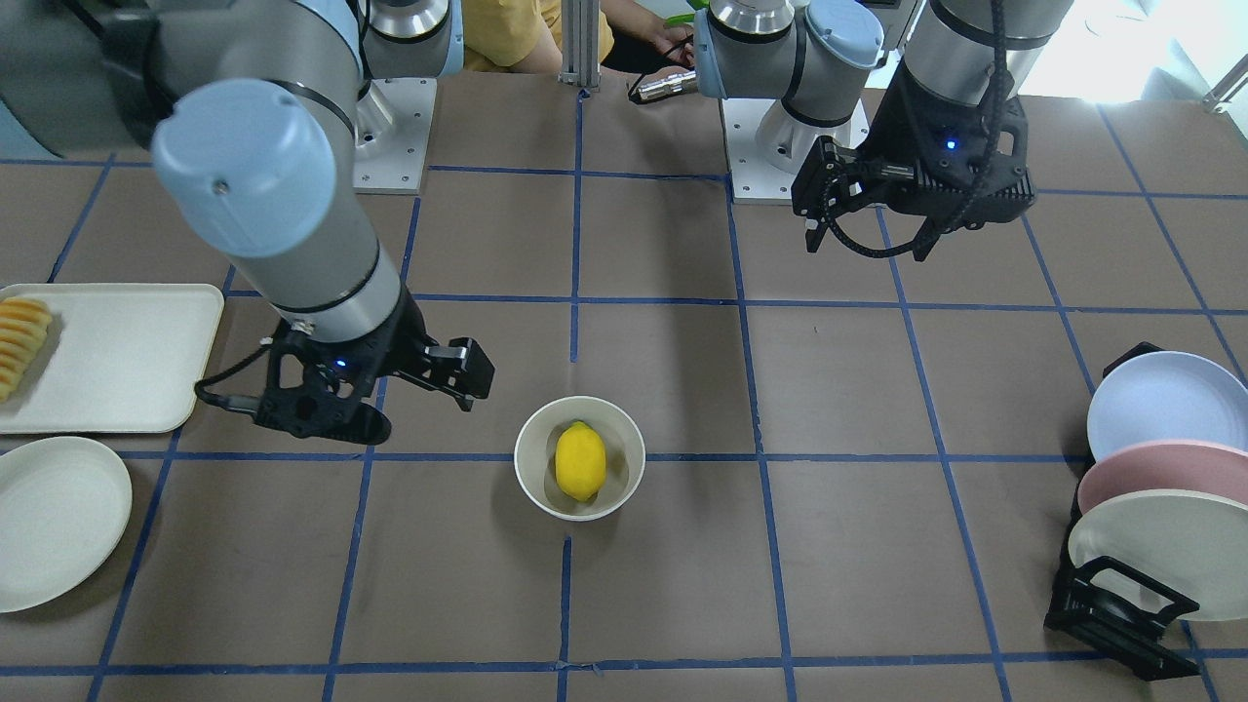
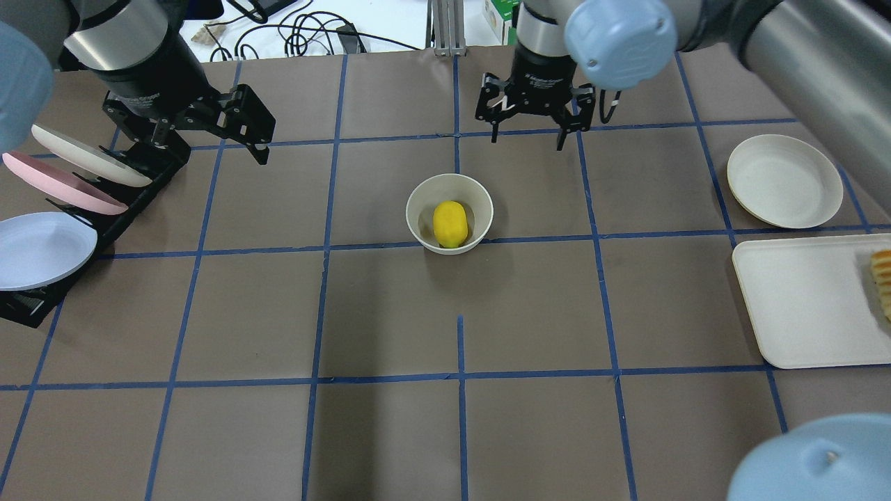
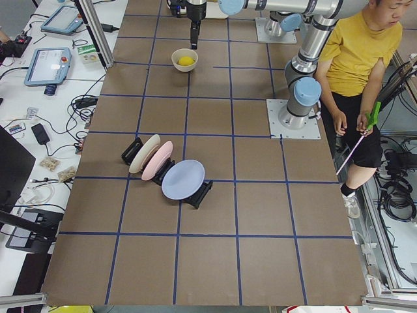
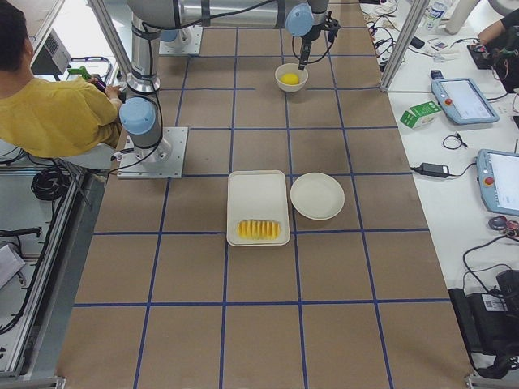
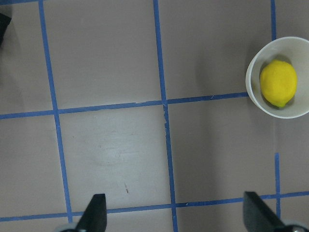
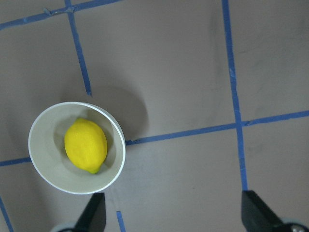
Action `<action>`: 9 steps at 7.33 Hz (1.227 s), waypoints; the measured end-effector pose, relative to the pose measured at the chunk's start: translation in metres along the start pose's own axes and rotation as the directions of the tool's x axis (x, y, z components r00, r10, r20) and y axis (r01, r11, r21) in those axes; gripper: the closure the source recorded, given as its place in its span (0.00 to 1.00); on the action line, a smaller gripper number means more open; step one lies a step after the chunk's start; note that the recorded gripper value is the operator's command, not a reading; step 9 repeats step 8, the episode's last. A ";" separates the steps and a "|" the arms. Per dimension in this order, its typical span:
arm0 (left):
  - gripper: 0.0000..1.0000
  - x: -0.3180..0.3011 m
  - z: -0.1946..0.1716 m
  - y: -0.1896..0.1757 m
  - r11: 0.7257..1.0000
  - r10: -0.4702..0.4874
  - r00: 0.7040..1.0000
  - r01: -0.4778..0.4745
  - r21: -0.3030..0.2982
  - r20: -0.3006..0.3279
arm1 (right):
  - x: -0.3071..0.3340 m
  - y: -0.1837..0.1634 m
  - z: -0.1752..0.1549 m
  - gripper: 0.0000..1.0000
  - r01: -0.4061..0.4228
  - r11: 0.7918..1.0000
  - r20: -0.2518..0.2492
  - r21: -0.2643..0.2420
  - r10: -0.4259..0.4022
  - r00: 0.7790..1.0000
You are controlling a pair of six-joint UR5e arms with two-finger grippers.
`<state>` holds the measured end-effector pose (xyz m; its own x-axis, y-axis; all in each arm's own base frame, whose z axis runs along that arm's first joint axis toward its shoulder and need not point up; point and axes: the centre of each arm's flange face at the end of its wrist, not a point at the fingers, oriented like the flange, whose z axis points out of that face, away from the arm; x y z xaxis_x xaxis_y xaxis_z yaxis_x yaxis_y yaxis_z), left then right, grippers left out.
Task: Place bowl and put lemon in it
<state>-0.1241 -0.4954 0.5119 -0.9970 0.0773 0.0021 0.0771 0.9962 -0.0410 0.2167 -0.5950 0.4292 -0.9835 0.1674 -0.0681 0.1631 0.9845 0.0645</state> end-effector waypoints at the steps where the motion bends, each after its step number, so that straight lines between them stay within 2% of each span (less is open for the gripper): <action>1: 0.00 0.000 0.000 0.000 1.000 0.000 1.000 0.000 -0.001 -0.001 | 0.015 0.012 -0.023 0.00 0.034 0.999 0.002 0.002 -0.034 0.999; 3: 0.00 0.000 0.000 0.001 1.000 -0.001 1.000 0.001 -0.002 -0.002 | 0.042 0.048 -0.047 0.00 0.060 0.997 -0.010 -0.038 -0.061 0.998; 5: 0.00 0.000 0.001 0.000 1.000 0.003 1.000 -0.003 -0.001 -0.003 | 0.076 0.077 -0.047 0.00 0.029 0.997 -0.029 -0.069 -0.031 0.999; 7: 0.00 0.000 0.001 0.001 1.000 0.004 1.000 -0.004 -0.002 -0.003 | 0.093 0.097 -0.042 0.00 0.007 0.997 -0.059 -0.075 -0.011 0.998; 9: 0.00 0.000 0.001 0.001 1.000 0.004 1.000 -0.004 -0.002 -0.004 | 0.096 0.102 -0.043 0.00 0.003 0.997 -0.063 -0.071 -0.008 0.998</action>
